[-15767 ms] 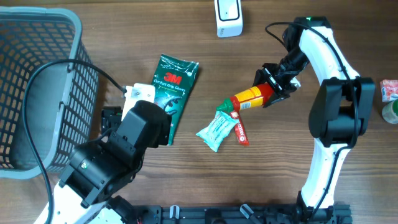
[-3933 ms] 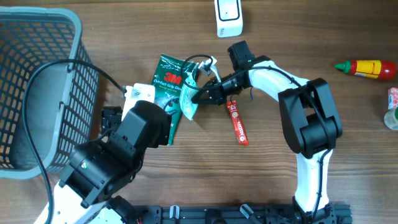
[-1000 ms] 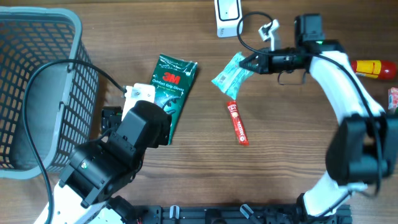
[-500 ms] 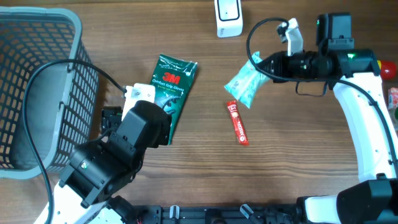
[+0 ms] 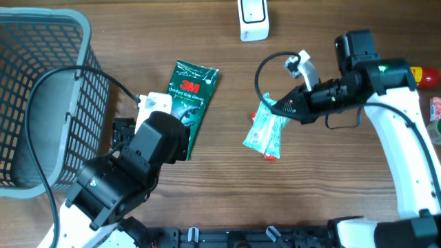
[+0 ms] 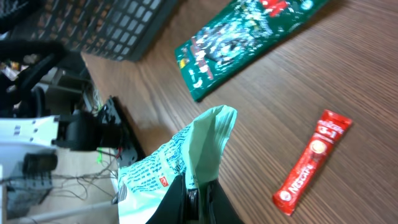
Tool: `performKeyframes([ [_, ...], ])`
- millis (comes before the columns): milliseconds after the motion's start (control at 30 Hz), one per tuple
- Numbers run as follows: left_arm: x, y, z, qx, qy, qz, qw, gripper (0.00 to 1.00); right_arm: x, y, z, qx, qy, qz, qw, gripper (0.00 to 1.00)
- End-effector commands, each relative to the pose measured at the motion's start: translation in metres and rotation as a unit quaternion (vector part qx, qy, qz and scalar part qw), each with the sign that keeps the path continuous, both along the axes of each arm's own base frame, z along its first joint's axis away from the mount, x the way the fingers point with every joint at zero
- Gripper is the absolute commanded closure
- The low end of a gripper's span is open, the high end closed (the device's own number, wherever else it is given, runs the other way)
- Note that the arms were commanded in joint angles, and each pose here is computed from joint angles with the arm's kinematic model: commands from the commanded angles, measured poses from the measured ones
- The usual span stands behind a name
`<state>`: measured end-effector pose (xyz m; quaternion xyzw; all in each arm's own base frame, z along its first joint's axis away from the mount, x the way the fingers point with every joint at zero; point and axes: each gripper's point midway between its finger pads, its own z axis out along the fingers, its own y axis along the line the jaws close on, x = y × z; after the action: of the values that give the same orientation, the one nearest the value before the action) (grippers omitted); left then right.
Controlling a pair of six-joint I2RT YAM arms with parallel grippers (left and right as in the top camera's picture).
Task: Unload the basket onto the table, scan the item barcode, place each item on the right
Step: 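Lift the tissue pack and swing it right with the right gripper, then hold the tissue pack under the white scanner with the right gripper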
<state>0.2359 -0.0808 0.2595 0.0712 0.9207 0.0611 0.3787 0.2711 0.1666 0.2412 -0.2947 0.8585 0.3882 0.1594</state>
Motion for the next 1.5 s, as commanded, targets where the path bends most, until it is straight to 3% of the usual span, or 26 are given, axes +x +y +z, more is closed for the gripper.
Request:
performKeyframes([
  [0, 0.001, 0.000, 0.002, -0.008, -0.003, 0.006, 1.000, 0.00, -0.017, 0.011, 0.027, 0.024, -0.047, 0.033, 0.998, 0.95],
  [267, 0.001, 0.000, 0.002, -0.008, -0.003, 0.006, 1.000, 0.00, -0.042, 0.023, 0.033, 0.017, -0.057, 0.065, 0.996, 0.96],
  [433, 0.001, 0.000, 0.002, -0.008, -0.003, 0.006, 1.000, 0.00, -0.037, 0.022, 0.027, 0.001, -0.058, 0.053, 0.997, 0.95],
  [567, 0.001, 0.000, 0.002, -0.008, -0.003, 0.006, 1.000, 0.00, -0.006, 0.009, 0.007, -0.061, -0.077, -0.013, 0.995, 0.95],
  [700, 0.001, 0.000, 0.002, -0.008, -0.003, 0.006, 1.000, 0.00, 0.049, -0.008, -0.005, -0.110, -0.134, -0.119, 0.978, 0.95],
  [967, 0.001, 0.000, 0.002, -0.008, -0.003, 0.006, 1.000, 0.00, 0.128, -0.036, -0.012, -0.164, -0.275, -0.224, 0.920, 0.96],
  [1100, 0.001, 0.000, 0.002, -0.008, -0.003, 0.006, 1.000, 0.00, 0.149, -0.031, 0.012, -0.158, -0.372, -0.201, 0.892, 0.96],
  [1233, 0.001, 0.000, 0.002, -0.008, -0.003, 0.006, 1.000, 0.00, 0.172, -0.025, 0.046, -0.161, -0.489, -0.169, 0.840, 0.95],
  [1467, 0.001, 0.000, 0.002, -0.008, -0.003, 0.006, 1.000, 0.00, 0.212, -0.023, 0.023, -0.225, -0.561, -0.116, 0.788, 0.95],
])
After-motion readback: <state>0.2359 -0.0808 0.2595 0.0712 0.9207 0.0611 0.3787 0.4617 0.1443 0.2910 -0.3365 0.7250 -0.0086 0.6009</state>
